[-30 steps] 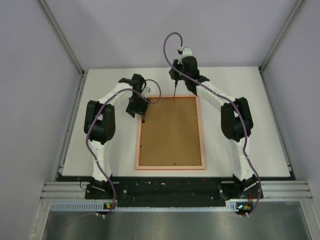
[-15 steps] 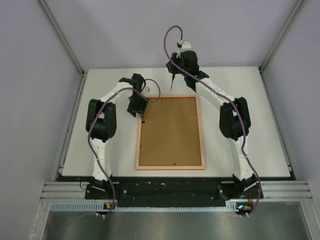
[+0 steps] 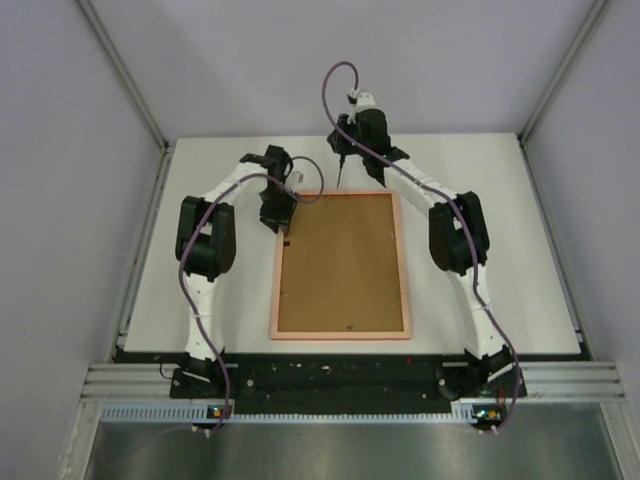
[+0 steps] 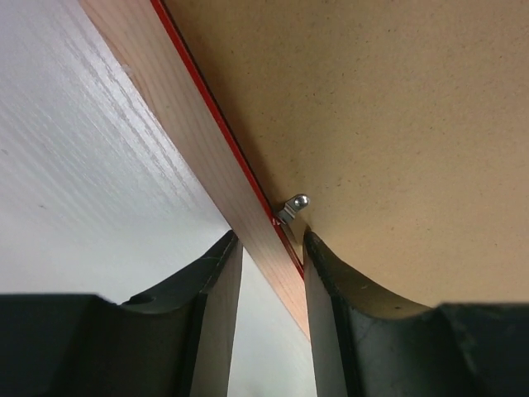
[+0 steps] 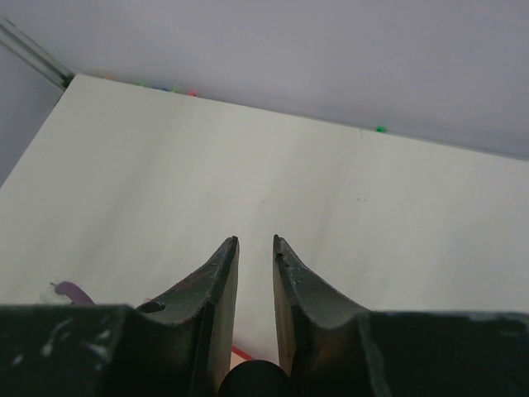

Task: Take the photo out of the frame
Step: Release the photo frame item from the photo frame.

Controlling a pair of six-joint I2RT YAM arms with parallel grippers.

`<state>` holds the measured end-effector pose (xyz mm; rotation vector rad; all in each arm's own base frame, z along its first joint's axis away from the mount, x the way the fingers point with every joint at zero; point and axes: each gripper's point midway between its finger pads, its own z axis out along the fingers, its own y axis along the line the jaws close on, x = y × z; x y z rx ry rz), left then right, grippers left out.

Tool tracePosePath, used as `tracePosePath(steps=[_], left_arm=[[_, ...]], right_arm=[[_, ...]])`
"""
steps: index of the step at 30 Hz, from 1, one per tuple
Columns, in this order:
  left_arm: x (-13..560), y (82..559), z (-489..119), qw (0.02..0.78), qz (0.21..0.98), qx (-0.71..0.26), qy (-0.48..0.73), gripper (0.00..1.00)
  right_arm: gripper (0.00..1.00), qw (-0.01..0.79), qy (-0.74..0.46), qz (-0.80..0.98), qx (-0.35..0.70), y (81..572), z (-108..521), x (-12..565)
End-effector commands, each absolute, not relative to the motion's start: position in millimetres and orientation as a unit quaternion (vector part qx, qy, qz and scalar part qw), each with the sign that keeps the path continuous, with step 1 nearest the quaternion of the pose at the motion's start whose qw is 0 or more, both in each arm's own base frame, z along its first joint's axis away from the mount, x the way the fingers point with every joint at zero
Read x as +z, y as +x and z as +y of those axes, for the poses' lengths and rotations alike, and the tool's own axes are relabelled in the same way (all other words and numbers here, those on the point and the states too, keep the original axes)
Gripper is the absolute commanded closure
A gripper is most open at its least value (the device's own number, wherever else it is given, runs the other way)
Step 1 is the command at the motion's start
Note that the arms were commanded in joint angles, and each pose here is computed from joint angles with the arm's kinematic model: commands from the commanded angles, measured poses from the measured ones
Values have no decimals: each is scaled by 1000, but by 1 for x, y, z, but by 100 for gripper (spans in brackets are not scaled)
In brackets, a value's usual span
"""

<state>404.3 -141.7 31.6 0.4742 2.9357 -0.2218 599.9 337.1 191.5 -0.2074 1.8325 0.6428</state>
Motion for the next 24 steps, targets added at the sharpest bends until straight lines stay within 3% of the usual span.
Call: tracePosePath(steps=[1, 10, 24], left_arm=[[38, 424, -153, 107, 975, -95, 170, 61], [39, 434, -170, 117, 969, -109, 189, 71], [45, 451, -190, 141, 960, -109, 217, 70]], right_arm=[[100, 598, -100, 742, 288, 606, 349, 228], [100, 612, -94, 739, 267, 613, 351, 222], [100, 614, -99, 741, 254, 616, 349, 221]])
